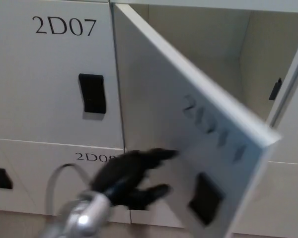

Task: The robot uses its left hand to push the door of an open cabinet towards the right and closes it

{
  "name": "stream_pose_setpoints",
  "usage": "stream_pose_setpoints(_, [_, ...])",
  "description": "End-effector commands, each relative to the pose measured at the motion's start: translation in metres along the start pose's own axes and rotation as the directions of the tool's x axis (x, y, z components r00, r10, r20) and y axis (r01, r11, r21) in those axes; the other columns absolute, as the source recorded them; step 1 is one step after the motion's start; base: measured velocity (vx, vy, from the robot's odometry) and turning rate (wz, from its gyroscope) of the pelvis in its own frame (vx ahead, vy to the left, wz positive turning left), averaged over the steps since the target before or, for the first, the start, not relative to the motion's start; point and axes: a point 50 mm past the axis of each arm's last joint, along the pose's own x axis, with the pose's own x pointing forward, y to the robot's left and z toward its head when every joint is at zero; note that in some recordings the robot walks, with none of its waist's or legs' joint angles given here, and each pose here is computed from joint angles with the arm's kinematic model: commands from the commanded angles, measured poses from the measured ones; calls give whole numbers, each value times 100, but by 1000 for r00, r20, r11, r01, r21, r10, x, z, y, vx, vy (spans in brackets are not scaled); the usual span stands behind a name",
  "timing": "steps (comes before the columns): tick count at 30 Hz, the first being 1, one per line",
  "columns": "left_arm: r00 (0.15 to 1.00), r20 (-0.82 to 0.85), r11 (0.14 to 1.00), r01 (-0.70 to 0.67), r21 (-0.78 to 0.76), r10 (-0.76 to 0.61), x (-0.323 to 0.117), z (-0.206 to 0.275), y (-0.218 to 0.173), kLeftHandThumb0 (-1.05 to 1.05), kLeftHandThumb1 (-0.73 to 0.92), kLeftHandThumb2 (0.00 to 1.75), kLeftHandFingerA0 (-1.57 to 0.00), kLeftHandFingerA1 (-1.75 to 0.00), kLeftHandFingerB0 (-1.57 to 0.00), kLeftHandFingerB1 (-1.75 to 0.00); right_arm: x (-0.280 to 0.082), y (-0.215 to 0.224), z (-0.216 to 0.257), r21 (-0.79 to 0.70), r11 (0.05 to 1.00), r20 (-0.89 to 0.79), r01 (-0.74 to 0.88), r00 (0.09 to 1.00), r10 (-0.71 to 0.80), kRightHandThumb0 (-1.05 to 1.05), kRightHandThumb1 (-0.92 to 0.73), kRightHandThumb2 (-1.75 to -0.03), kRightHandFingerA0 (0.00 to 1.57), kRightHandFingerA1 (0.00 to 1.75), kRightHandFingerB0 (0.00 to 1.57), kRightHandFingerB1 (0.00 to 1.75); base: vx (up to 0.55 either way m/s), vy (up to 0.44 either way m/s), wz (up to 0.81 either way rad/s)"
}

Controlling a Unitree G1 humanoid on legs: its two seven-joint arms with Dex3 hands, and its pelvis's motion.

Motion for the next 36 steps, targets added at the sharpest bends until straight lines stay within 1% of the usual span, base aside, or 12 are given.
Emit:
stream_pose_setpoints(1, [934,323,969,77,234,-152,64,134,-20,-68,89,67,-24,-32,-23,-29,2,-11,7,-6,1000,3,-7,1000,7,-60,-88,-67,36,34,32,32,0,0,0])
stream_pose_setpoints(2, [925,345,968,75,239,-157,66,143,-22,-68,89,67,-24,-32,-23,-29,2,-10,8,-11,1000,1,-10,1000,10,-60,-88,-67,36,34,32,32,0,0,0])
stream_pose_setpoints(3, [896,398,954,86,287,-200,72,169,-31,-71,92,69,-20,-30,-19,-27,2,-9,10,-49,999,26,2,1000,-1,-62,-74,-103,33,49,29,46,0,0,0])
stream_pose_setpoints(7, [845,460,936,121,330,-272,67,193,-50,-79,91,74,-21,-33,-17,-28,1,-16,12,-371,923,63,106,994,-89,-65,-65,-87,13,39,21,40,0,0,0])
stream_pose_setpoints(11, [861,413,929,159,333,-295,60,172,-65,-80,84,85,-10,-30,-9,-27,1,-18,13,-278,957,78,78,995,-58,-55,-62,-81,22,40,33,42,0,0,0])
stream_pose_setpoints(12, [875,345,914,218,342,-338,57,157,-69,-80,92,124,0,-21,0,-21,1,-20,15,-276,958,83,80,995,-59,-55,-62,-81,22,40,33,42,0,0,0])
stream_pose_setpoints(13, [880,317,907,240,345,-353,54,149,-70,-85,89,98,0,-10,0,-11,1,-22,16,-276,957,85,83,995,-62,-55,-62,-81,22,40,33,42,0,0,0])
stream_pose_setpoints(22, [939,95,923,302,240,-331,-6,55,-70,-85,92,117,0,-31,0,-32,1,-31,17,-286,954,87,94,994,-72,-55,-62,-81,22,40,33,42,0,0,0])
stream_pose_setpoints(23, [942,73,927,304,221,-326,-13,47,-70,-64,92,68,-20,-30,-19,-28,2,-30,17,-228,973,53,45,998,-34,-51,-88,-66,34,36,27,32,0,0,0])
stream_pose_setpoints(24, [945,57,930,305,207,-322,-18,42,-70,-64,92,68,-20,-30,-19,-28,3,-28,18,-182,983,32,8,999,-2,-51,-88,-66,34,36,27,32,0,0,0])
stream_pose_setpoints(25, [951,31,943,300,145,-308,-35,30,-69,-66,92,68,-21,-32,-21,-29,4,-25,17,-118,993,2,-25,1000,26,-55,-70,-100,36,52,25,46,0,0,0])
stream_pose_setpoints(36, [948,-316,994,-2,-106,-32,-143,-55,-23,-61,88,66,-28,-32,-24,-30,2,-23,8,-70,997,-25,-46,999,44,-54,-67,-100,37,53,25,46,0,0,0])
